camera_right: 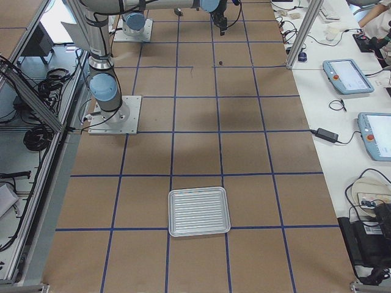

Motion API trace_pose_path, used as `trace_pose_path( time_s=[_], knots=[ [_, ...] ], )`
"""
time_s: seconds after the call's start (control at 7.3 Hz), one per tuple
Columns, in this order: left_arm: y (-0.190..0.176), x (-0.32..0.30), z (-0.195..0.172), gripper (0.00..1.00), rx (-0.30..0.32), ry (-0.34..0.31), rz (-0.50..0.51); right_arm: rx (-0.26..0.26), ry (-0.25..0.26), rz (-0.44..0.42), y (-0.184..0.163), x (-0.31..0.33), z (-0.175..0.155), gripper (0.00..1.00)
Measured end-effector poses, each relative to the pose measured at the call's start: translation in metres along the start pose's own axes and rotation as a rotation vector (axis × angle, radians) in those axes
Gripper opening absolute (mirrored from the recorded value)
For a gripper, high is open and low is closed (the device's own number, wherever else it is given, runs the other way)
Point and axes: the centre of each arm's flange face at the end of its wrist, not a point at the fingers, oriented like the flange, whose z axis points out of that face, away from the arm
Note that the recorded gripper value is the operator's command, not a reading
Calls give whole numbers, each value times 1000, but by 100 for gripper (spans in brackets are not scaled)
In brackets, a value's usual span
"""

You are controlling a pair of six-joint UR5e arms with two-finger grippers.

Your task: Place bearing gear from tray to pile

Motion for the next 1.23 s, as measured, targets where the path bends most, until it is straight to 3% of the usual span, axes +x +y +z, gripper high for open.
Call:
trace_pose_path(
  time_s=[0.41,0.69,0.82,1.23],
  knots=[
    [-49,141,10,100,71,-5,-63,-59,72,93,22,109,-67,100],
    [-73,234,34,100,152,22,47,-98,86,126,43,132,-74,100],
    [-78,278,49,100,175,20,143,-89,85,134,55,131,-72,100],
    [-79,370,91,100,186,5,334,42,93,234,65,127,-71,100]
  ],
)
